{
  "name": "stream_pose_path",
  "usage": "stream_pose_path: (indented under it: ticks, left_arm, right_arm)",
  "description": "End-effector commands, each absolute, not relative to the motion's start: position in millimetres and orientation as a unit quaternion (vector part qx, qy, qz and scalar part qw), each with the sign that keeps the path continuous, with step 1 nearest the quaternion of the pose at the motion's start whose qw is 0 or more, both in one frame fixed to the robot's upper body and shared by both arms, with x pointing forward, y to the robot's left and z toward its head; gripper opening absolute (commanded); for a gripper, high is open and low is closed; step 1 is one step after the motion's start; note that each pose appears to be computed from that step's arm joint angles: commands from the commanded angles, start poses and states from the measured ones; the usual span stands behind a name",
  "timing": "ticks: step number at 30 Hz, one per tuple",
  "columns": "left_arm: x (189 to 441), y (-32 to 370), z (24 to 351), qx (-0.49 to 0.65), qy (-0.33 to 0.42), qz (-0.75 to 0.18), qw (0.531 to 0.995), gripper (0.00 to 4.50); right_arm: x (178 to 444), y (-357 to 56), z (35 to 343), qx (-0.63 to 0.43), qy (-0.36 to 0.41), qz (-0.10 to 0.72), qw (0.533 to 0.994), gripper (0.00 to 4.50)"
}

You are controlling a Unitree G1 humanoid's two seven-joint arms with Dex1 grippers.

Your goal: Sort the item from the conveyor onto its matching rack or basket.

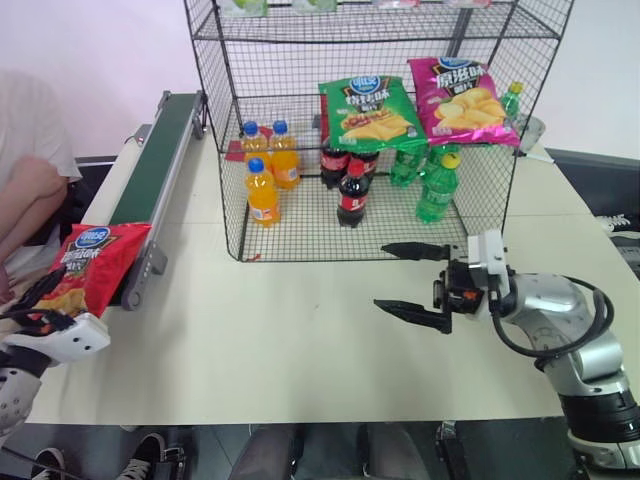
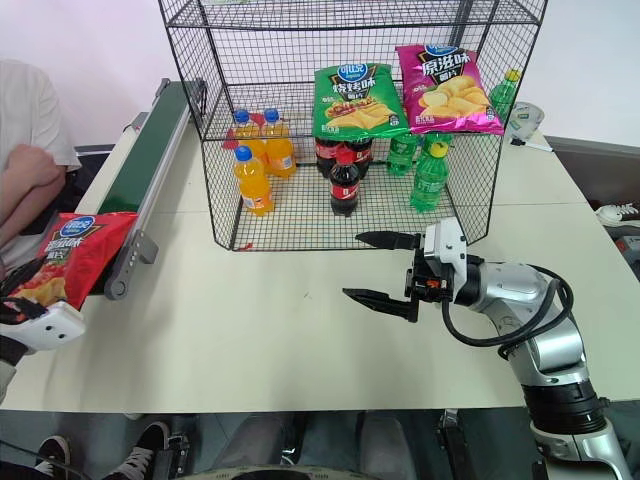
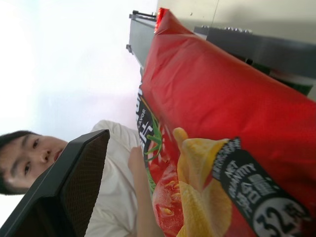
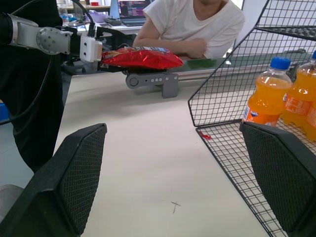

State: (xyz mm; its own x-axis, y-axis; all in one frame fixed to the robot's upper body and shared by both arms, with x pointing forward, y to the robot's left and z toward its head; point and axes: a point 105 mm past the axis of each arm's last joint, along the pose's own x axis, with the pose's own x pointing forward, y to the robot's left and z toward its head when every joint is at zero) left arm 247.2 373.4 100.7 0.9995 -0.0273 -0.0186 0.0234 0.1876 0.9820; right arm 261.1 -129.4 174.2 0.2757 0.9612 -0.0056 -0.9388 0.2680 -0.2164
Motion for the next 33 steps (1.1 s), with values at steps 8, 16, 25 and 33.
stream_pose_path:
  ticks: [8,16,25,33]
  left_arm:
    - [247,379,112,0.627,-0.018,0.005,0.779,0.7]
    - [248,383,117,0.633,-0.026,0.028,0.773,0.08]
    - [256,360,186,0.652,-0.146,0.072,0.741,0.08]
    - [251,294,230,0.654,-0.24,0.028,0.716,0.08]
  right_arm:
    - [269,-146,187,-0.109,-0.078,0.566,0.813,4.5]
    - [272,-149,186,-0.112,-0.078,0.56,0.817,4.5]
    - [276,-168,193,-0.114,-0.081,0.537,0.832,4.5]
    - [278,-193,214,-0.093,-0.107,0.493,0.858,4.5]
